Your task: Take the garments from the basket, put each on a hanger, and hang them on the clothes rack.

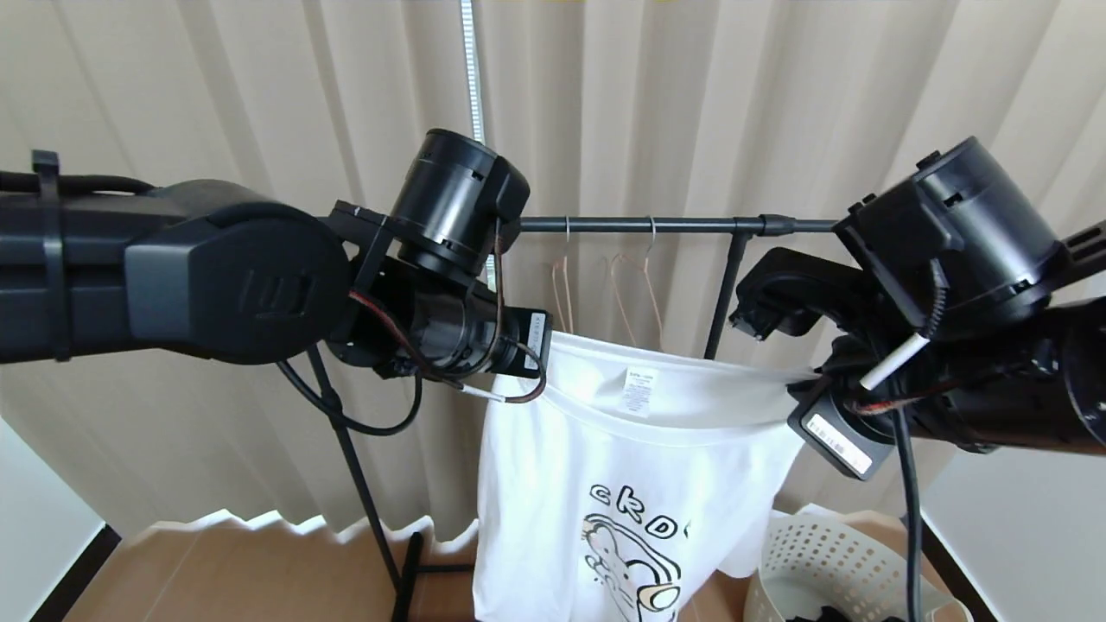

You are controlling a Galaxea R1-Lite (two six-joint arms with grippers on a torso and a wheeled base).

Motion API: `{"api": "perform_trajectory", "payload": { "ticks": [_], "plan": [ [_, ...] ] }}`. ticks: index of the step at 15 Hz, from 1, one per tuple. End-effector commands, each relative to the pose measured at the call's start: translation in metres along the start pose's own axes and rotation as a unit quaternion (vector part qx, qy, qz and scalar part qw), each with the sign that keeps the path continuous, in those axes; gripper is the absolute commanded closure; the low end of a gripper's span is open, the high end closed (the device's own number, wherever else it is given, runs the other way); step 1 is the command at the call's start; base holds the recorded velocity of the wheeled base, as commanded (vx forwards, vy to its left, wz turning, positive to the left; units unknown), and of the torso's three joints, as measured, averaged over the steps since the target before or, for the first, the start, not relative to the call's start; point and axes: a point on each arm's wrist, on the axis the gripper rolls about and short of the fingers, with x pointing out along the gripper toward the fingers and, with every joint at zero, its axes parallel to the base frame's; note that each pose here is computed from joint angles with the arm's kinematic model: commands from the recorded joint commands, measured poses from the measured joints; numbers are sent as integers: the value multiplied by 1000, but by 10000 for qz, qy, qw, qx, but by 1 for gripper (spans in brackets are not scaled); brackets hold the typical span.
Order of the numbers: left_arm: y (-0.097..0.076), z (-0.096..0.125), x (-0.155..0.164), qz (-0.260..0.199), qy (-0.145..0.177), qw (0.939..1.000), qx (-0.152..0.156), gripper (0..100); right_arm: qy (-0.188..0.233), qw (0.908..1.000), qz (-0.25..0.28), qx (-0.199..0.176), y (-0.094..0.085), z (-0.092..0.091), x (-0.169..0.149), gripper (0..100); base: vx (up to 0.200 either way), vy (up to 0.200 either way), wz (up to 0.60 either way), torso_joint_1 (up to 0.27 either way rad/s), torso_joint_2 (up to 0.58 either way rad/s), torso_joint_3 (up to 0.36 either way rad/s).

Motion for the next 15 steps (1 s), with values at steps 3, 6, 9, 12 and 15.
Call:
{"api": "perform_trajectory", "payload": {
  "ticks": [3, 6, 9, 12, 15],
  "plan": [
    [-12, 35, 19, -528, -405, 9975, 244, 100, -306, 9894, 1400, -224, 32, -10, -38, 100, 0, 0, 0, 0, 0, 0],
    [-21, 57, 28, -830, -774, 9930, 325, 100, -378, 9765, 2122, 57, 59, -2, -46, 100, 0, 0, 0, 0, 0, 0],
    [-27, 66, 24, -1268, -918, 9871, 333, 100, -417, 9697, 2298, 722, 87, 19, -37, 100, 0, 0, 0, 0, 0, 0],
    [-29, 66, 23, -1477, -889, 9844, 342, 100, -440, 9539, 2436, 1695, 110, 46, -32, 100, 0, 0, 0, 0, 0, 0],
    [-29, 66, 21, -1480, -895, 9844, 334, 100, -445, 9489, 2442, 1951, 106, 48, -36, 100, 0, 0, 0, 0, 0, 0]
  ]
}}
